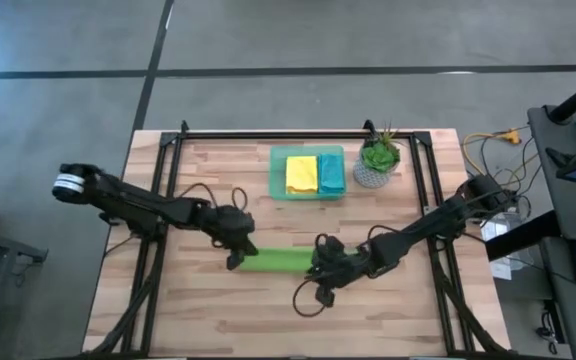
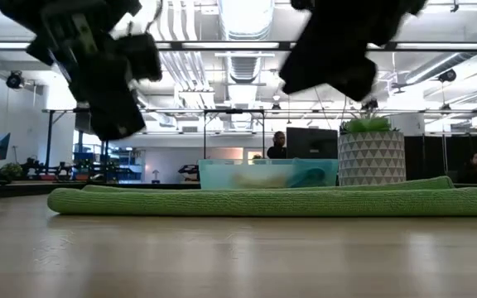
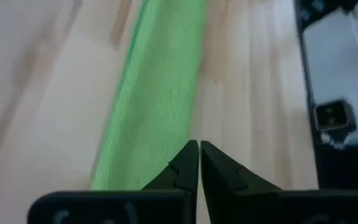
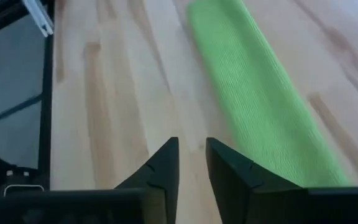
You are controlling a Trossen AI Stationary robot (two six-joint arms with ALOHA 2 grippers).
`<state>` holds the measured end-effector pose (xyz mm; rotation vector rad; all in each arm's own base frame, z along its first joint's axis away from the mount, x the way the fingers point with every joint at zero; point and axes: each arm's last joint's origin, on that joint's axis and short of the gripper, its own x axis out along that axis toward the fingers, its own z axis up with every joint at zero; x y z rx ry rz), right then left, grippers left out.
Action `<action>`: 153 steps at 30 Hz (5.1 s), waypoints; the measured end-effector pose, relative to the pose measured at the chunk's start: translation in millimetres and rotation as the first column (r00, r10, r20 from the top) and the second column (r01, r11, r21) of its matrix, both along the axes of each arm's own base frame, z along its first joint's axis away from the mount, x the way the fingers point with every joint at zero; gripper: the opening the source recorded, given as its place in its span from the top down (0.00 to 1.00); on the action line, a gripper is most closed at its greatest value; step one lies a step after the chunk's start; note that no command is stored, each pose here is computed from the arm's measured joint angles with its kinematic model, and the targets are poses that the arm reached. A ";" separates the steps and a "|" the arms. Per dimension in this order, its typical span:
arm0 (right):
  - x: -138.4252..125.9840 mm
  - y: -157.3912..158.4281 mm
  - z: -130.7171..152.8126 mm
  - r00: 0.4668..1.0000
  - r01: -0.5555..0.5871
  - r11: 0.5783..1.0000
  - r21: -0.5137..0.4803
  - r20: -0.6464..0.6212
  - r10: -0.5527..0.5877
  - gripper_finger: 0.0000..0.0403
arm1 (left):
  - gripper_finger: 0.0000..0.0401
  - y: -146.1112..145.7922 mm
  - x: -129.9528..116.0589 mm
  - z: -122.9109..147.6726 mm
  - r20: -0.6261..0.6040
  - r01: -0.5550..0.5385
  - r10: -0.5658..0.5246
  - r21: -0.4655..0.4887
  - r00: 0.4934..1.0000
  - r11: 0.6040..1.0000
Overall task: Fold microfiber towels
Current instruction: Fold the green microfiber cloth
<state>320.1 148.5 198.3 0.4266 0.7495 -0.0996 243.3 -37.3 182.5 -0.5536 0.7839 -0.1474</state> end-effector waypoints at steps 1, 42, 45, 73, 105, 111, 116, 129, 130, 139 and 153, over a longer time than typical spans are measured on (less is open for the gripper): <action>5.0 -0.5 1.6 1.000 -0.011 1.000 -0.018 0.005 0.011 0.80 | 1.00 0.9 -3.7 5.8 0.026 -0.007 0.007 0.008 1.000 1.000; 69.5 -30.8 -56.6 0.878 -0.245 0.969 -0.041 -0.433 0.204 0.19 | 1.00 5.1 -46.7 4.9 0.179 -0.099 0.118 -0.109 0.977 0.989; 69.4 -32.5 -50.8 0.885 -0.240 0.970 -0.041 -0.420 0.201 0.19 | 1.00 4.3 -47.2 4.8 0.182 -0.094 0.113 -0.110 0.977 0.989; 70.4 -50.1 -50.5 0.875 -0.258 0.965 -0.056 -0.436 0.208 0.19 | 1.00 4.2 -48.9 1.0 0.170 -0.089 0.108 -0.111 0.979 0.990; 71.5 -50.4 -77.7 0.854 -0.237 0.962 -0.136 -0.501 0.140 0.60 | 1.00 3.1 -48.0 2.5 0.182 -0.094 0.118 -0.137 0.976 0.986; 70.7 -50.2 -77.1 0.852 -0.238 0.961 -0.139 -0.505 0.138 0.77 | 1.00 3.1 -48.1 2.3 0.180 -0.094 0.118 -0.137 0.977 0.986; 74.2 -46.2 -69.6 0.850 -0.269 0.947 -0.175 -0.506 0.147 0.89 | 1.00 3.1 -48.1 2.3 0.179 -0.095 0.119 -0.138 0.977 0.986; 89.3 -37.4 -37.3 0.852 -0.334 0.907 -0.255 -0.494 0.175 0.97 | 1.00 2.9 -46.8 5.1 0.213 -0.090 0.120 -0.147 0.970 0.985; 90.3 -35.4 -33.4 0.857 -0.335 0.899 -0.284 -0.489 0.164 0.97 | 1.00 2.9 -46.6 5.6 0.218 -0.089 0.121 -0.149 0.969 0.985; 98.5 -6.2 15.4 0.891 -0.418 0.740 -0.527 -0.398 0.219 0.98 | 1.00 2.5 -44.2 12.1 0.275 -0.086 0.136 -0.184 0.952 0.979; 102.7 0.6 110.1 0.968 -0.248 0.562 -0.789 -0.186 0.166 0.98 | 1.00 6.5 -55.2 63.5 0.614 -0.019 0.178 -0.257 0.769 0.966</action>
